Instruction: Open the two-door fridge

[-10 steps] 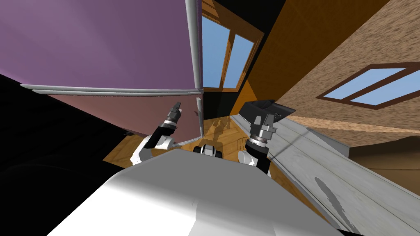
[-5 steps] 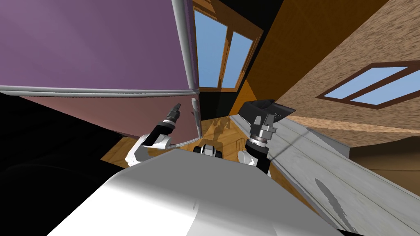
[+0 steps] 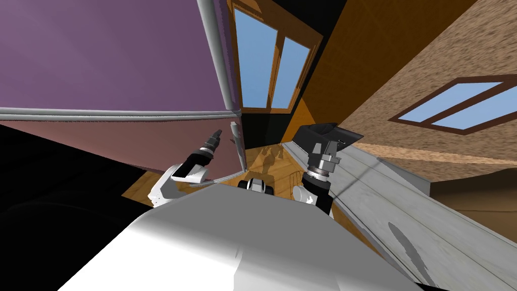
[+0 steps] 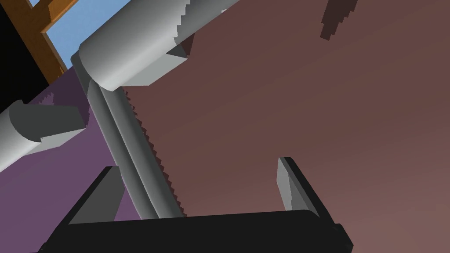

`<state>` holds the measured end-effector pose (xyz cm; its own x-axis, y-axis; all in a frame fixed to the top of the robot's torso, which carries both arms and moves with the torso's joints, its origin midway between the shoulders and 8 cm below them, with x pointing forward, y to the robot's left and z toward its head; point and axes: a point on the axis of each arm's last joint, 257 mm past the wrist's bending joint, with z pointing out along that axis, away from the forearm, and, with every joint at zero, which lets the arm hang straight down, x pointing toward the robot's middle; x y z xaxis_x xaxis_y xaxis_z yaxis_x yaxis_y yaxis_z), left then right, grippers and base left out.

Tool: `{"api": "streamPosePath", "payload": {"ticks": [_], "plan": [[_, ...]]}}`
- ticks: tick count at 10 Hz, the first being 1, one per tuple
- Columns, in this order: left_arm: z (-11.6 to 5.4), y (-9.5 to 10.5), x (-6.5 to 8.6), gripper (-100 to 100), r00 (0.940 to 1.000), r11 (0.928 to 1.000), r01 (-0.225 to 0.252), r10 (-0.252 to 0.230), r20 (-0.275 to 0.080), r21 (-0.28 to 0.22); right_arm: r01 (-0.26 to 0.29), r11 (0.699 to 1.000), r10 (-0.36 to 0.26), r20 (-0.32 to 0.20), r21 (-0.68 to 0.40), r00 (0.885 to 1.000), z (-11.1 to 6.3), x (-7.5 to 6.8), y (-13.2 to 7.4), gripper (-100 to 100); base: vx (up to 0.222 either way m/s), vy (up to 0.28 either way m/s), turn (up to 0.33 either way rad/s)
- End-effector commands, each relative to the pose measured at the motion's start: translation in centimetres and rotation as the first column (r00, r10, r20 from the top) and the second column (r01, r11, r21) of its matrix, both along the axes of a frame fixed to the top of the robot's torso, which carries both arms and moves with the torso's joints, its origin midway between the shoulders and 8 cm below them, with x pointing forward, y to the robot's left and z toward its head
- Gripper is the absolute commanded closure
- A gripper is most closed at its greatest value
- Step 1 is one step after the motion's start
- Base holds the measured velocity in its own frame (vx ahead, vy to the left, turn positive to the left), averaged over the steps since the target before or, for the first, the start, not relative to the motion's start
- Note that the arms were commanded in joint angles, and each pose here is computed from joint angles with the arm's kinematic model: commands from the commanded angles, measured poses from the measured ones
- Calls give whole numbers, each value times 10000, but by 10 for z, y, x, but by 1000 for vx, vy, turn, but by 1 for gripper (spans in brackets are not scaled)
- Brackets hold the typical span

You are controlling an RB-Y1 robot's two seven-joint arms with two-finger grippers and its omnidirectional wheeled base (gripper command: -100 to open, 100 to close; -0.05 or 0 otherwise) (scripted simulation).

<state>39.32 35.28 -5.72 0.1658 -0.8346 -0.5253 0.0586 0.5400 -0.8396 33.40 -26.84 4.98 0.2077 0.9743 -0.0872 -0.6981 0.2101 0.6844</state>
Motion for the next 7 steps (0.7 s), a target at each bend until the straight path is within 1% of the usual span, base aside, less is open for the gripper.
{"api": "streamPosePath", "payload": {"ticks": [1,2,3,4,6,7], "plan": [[-12,15,0,-100,9972,9988,-333,356,-665,362,0,10000,0,0,1,10000,0,0,0,0,89,-82,-11],[-13,16,0,-100,9965,9987,-365,390,-738,351,0,10000,0,0,1,10000,0,0,0,0,70,-52,-1],[-18,23,-1,-100,9930,9973,-521,573,-1037,524,0,10000,0,0,0,10000,0,0,0,0,49,-45,-10],[-20,29,-2,-100,9896,9954,-639,724,-1246,709,0,10000,0,0,0,10000,0,0,0,0,71,-56,-12],[-23,40,-4,-100,9803,9904,-878,1050,-1674,1070,0,10000,0,0,1,10000,0,0,0,0,102,-94,-11],[-25,41,-4,-100,9783,9901,-917,1095,-1759,1061,0,10000,0,0,1,10000,0,0,0,0,66,-61,-1]]}}
